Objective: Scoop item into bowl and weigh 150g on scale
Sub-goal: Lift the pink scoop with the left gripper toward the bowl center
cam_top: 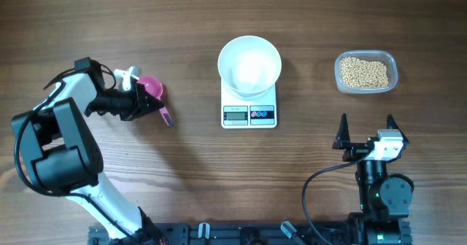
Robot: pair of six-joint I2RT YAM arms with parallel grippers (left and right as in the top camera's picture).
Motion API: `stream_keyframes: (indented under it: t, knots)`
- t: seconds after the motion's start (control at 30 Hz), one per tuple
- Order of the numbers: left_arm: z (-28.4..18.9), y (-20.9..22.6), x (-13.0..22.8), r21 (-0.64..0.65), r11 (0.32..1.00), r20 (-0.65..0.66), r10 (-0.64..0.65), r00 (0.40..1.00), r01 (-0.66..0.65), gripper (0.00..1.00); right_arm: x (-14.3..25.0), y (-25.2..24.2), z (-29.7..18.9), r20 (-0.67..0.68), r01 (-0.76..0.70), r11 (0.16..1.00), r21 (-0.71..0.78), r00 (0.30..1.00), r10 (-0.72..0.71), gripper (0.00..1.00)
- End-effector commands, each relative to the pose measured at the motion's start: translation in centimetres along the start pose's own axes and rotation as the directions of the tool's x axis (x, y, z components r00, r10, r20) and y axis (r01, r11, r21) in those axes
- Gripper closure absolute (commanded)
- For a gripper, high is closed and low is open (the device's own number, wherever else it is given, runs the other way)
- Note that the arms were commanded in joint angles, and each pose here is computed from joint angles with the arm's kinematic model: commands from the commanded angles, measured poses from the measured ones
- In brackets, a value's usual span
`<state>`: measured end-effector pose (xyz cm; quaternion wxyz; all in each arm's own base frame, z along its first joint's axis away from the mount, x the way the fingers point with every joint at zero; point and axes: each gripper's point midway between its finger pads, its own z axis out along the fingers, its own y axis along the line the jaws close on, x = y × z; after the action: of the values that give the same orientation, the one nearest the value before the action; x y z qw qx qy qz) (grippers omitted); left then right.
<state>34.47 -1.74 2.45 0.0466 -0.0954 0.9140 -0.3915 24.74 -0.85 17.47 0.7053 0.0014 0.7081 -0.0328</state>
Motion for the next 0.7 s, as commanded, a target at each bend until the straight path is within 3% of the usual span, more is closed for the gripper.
stream_keyframes:
  t: [0.0, 0.1, 0.2, 0.4, 0.5, 0.53, 0.6, 0.67]
  knots:
    - [-0.6, -2.9, -1.2, 0.191, 0.982, 0.039, -0.023, 0.999, 0.015, 0.96, -0.2, -0.2, 0.0, 0.008, -0.019, 1.0, 0.011, 1.0, 0.019, 0.0]
    - [-3.1, -7.6, -2.6, 0.443, 0.897, 0.095, -0.037, 0.995, -0.009, 0.96, -0.2, -0.2, 0.0, 0.008, -0.019, 1.0, 0.011, 1.0, 0.019, 0.01]
    - [-6.9, -12.8, -3.3, 0.676, 0.724, 0.185, 0.017, 0.983, -0.139, 0.96, -0.2, -0.2, 0.0, 0.008, -0.019, 1.0, 0.011, 1.0, 0.019, 0.0]
    - [-10.5, -19.2, -2.5, 0.655, 0.709, 0.232, 0.142, 0.962, -0.263, 0.96, -0.2, -0.2, 0.0, 0.008, -0.019, 1.0, 0.011, 1.0, 0.019, 0.0]
    - [-12.6, -23.9, -1.2, 0.615, 0.678, 0.294, 0.275, 0.915, -0.402, 0.96, -0.8, -0.3, 0.0, 0.032, -0.023, 1.0, 0.013, 0.999, 0.023, 0.0]
    - [-12.6, -24.8, -0.9, 0.579, 0.701, 0.294, 0.297, 0.908, -0.417, 0.96, -1.8, 0.3, -0.1, 0.073, -0.052, 0.998, -0.026, 0.996, 0.053, 0.0]
    - [-12.1, -26.0, -1.3, 0.514, 0.767, 0.273, 0.277, 0.921, -0.383, 0.96, -2.7, 4.3, -0.7, 0.041, -0.26, 0.926, -0.274, 0.959, 0.281, 0.0]
    - [-12.0, -28.0, -1.9, 0.518, 0.778, 0.263, 0.249, 0.932, -0.354, 0.96, -4.5, 5.0, -1.2, 0.012, -0.463, 0.814, -0.351, 0.867, 0.498, 0.0]
